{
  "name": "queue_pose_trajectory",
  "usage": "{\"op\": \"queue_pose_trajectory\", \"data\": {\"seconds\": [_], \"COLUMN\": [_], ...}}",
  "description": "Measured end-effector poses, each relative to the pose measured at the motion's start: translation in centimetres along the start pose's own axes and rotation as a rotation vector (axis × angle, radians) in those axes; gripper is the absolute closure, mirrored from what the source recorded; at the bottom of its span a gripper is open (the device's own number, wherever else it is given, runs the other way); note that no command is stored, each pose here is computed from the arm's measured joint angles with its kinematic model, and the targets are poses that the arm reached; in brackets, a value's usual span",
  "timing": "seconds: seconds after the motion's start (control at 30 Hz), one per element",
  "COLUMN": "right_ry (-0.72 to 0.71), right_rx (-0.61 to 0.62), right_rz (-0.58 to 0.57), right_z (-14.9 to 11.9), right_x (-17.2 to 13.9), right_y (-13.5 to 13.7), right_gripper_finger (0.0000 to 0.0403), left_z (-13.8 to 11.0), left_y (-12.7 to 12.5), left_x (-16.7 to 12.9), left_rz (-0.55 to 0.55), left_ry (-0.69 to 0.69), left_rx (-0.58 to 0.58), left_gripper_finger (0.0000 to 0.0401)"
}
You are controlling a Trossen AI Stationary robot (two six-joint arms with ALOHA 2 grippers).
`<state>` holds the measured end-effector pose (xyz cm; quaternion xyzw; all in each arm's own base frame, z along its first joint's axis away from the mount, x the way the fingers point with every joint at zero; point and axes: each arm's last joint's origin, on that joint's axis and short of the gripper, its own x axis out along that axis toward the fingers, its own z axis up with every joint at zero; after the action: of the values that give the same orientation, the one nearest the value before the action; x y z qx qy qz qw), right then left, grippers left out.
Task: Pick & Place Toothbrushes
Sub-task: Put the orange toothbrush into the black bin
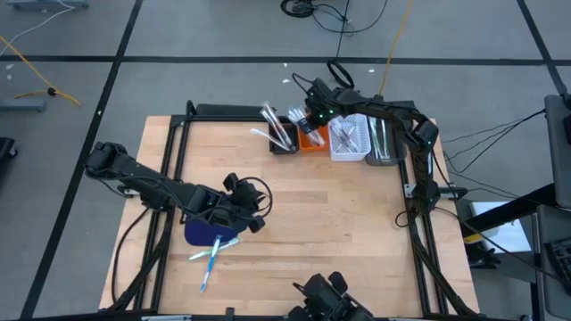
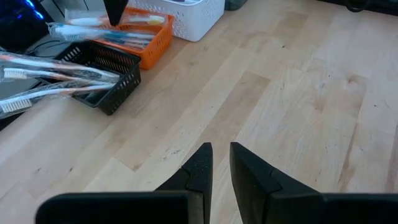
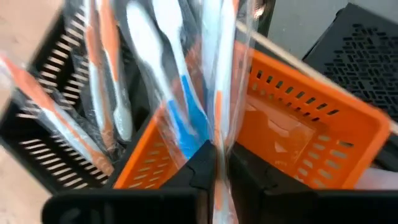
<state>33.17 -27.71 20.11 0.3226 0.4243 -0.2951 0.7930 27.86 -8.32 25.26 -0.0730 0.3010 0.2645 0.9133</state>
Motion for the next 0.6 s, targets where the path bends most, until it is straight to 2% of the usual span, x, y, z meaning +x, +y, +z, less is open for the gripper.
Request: {"op": "queue_pose_trajectory", "data": {"seconds": [0.33, 0.6], "right_ry": [-0.095, -0.221], "right_rx": [-0.013, -0.149], "right_rz": [0.037, 0.148], "right_z": [0.7, 0.5], "right_x": [-3.4, -3.2], "right_y": [1.2, 6.5], "right_gripper_finger": [0.0385, 0.0382], "left_z": [0.0, 0.0], "left_y": [0.0, 0.0], "left_x": [0.0, 0.0], "left_rz": [0.000, 0.002], "left_ry": [0.000, -0.002], "left_rx": [0.002, 0.003], "left_gripper_finger": [0.0343, 0.0343]}}
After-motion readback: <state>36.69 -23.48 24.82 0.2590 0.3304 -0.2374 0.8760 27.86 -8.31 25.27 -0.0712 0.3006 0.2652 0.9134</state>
